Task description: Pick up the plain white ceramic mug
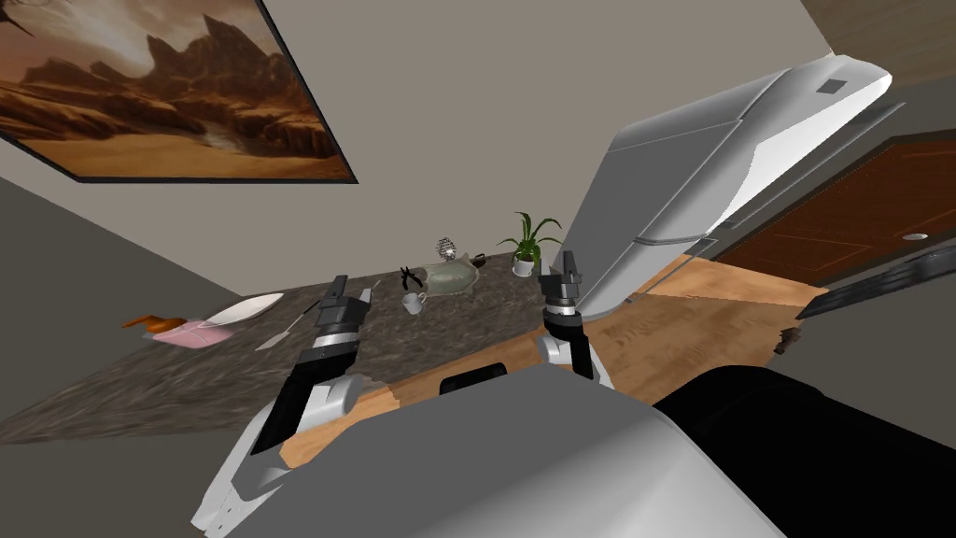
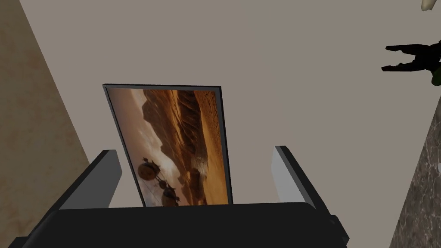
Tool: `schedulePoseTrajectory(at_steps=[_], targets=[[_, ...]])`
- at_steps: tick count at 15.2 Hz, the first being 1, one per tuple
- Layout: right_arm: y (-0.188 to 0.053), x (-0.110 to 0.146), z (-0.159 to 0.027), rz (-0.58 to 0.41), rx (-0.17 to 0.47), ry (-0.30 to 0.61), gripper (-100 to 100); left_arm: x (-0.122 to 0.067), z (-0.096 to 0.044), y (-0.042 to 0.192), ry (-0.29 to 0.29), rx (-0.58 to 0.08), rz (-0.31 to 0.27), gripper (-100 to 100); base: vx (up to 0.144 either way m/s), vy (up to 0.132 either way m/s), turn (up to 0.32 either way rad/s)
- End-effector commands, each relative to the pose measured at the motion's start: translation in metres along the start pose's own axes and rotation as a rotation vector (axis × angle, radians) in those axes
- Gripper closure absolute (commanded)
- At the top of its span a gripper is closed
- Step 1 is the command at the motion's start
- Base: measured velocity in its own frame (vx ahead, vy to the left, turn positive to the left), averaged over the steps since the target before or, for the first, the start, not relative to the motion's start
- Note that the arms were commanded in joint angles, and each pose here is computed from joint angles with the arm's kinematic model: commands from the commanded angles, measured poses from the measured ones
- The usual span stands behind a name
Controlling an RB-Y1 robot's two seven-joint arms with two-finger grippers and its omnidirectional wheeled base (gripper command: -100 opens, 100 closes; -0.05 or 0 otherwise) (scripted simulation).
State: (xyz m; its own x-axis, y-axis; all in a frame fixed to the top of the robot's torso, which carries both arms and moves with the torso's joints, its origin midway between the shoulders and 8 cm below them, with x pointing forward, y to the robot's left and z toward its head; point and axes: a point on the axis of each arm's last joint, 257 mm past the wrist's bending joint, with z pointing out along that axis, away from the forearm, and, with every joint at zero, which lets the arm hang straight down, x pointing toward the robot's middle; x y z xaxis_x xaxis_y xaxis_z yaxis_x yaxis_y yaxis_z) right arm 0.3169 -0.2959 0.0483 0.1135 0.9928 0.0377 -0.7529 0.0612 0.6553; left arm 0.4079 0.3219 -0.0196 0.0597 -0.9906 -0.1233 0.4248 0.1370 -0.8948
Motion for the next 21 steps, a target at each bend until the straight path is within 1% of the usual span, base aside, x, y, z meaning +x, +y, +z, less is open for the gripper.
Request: schedulePoseTrajectory(at_steps=[1, 2, 3, 4, 6, 7, 9, 10, 12, 13, 14, 16, 17, 19, 20, 21], targets=[[0.000, 0.000, 0.000, 0.000, 0.000, 0.000, 0, -0.010, 0.003, 0.012, -0.001, -0.049, 0.011, -100, -0.009, -0.020, -0.080], [0.000, 0.000, 0.000, 0.000, 0.000, 0.000, 0, -0.011, 0.002, 0.017, -0.004, -0.069, 0.011, -100, -0.009, -0.023, -0.091], [0.000, 0.000, 0.000, 0.000, 0.000, 0.000, 0, -0.011, 0.002, 0.018, -0.004, -0.072, 0.011, -100, -0.006, -0.016, -0.027], [0.000, 0.000, 0.000, 0.000, 0.000, 0.000, 0, -0.021, 0.005, 0.026, -0.006, -0.105, 0.021, -100, -0.008, -0.024, -0.077], [0.000, 0.000, 0.000, 0.000, 0.000, 0.000, 0, -0.022, 0.005, 0.033, -0.010, -0.133, 0.021, -100, -0.007, -0.024, -0.064], [0.000, 0.000, 0.000, 0.000, 0.000, 0.000, 0, -0.032, 0.007, 0.041, -0.014, -0.164, 0.029, -100, -0.010, -0.030, -0.092], [0.000, 0.000, 0.000, 0.000, 0.000, 0.000, 0, -0.034, 0.006, 0.049, -0.019, -0.199, 0.030, -100, -0.007, -0.027, -0.064], [0.000, 0.000, 0.000, 0.000, 0.000, 0.000, 0, -0.045, 0.008, 0.056, -0.024, -0.228, 0.037, -100, -0.004, -0.029, -0.071], [0.000, 0.000, 0.000, 0.000, 0.000, 0.000, 0, -0.047, 0.006, 0.065, -0.030, -0.265, 0.037, -100, -0.004, -0.026, -0.077], [0.000, 0.000, 0.000, 0.000, 0.000, 0.000, 0, -0.047, 0.006, 0.066, -0.030, -0.267, 0.037, -100, -0.002, -0.009, -0.008], [0.000, 0.000, 0.000, 0.000, 0.000, 0.000, 0, -0.059, 0.007, 0.073, -0.039, -0.301, 0.044, -100, 0.000, -0.018, -0.090], [0.000, 0.000, 0.000, 0.000, 0.000, 0.000, 0, -0.061, 0.004, 0.082, -0.044, -0.338, 0.044, -100, -0.001, -0.019, -0.078], [0.000, 0.000, 0.000, 0.000, 0.000, 0.000, 0, -0.074, 0.006, 0.088, -0.053, -0.365, 0.049, -100, -0.001, -0.031, -0.105], [0.000, 0.000, 0.000, 0.000, 0.000, 0.000, 0, -0.075, 0.003, 0.097, -0.059, -0.403, 0.049, -100, -0.001, -0.028, -0.079], [0.000, 0.000, 0.000, 0.000, 0.000, 0.000, 0, -0.076, 0.002, 0.099, -0.060, -0.411, 0.049, -100, 0.001, -0.012, 0.008], [0.000, 0.000, 0.000, 0.000, 0.000, 0.000, 0, -0.089, 0.003, 0.104, -0.072, -0.442, 0.053, -100, 0.004, -0.024, -0.097]])
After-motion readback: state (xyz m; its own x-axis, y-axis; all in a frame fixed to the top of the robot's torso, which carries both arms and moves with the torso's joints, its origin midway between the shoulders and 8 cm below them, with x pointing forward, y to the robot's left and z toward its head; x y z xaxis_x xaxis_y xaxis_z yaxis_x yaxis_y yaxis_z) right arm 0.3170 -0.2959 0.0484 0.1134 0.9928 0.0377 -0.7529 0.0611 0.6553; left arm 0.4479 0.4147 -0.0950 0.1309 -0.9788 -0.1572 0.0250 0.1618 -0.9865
